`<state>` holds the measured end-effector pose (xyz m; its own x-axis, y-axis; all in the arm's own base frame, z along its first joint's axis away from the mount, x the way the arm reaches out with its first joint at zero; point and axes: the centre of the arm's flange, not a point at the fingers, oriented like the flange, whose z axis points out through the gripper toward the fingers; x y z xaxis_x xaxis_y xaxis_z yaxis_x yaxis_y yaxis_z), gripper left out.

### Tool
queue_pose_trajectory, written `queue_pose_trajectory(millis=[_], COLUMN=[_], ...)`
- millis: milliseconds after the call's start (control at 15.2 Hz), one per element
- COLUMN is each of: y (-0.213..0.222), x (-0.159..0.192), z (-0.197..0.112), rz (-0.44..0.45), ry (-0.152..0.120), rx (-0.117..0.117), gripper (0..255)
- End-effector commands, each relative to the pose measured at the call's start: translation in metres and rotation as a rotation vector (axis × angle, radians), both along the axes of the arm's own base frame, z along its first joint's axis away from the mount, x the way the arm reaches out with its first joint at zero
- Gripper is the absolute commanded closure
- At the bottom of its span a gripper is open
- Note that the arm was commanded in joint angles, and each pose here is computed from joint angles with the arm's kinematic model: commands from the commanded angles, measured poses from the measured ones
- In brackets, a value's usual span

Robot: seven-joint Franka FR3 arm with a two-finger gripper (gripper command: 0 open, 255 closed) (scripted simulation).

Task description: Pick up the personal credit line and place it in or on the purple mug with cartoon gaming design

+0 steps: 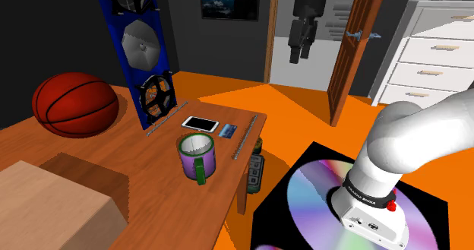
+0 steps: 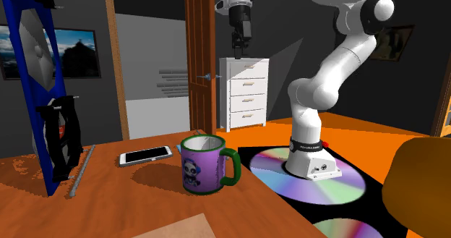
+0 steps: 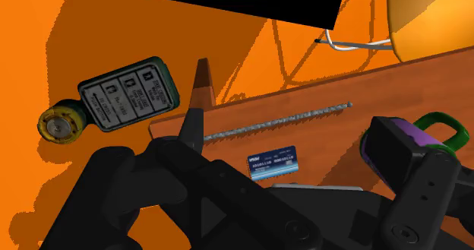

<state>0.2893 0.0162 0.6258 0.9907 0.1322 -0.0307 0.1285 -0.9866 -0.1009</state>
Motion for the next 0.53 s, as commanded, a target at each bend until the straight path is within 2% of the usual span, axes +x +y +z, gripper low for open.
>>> queue_pose_trajectory(millis=[0,462], y=[0.000,0.077], x=[0.000,-0.002], z=[0.000,-0.068], rz=[0.000,-0.330], ry=[0.000,-0.133], rx=[0.000,-0.109], gripper=[0,0])
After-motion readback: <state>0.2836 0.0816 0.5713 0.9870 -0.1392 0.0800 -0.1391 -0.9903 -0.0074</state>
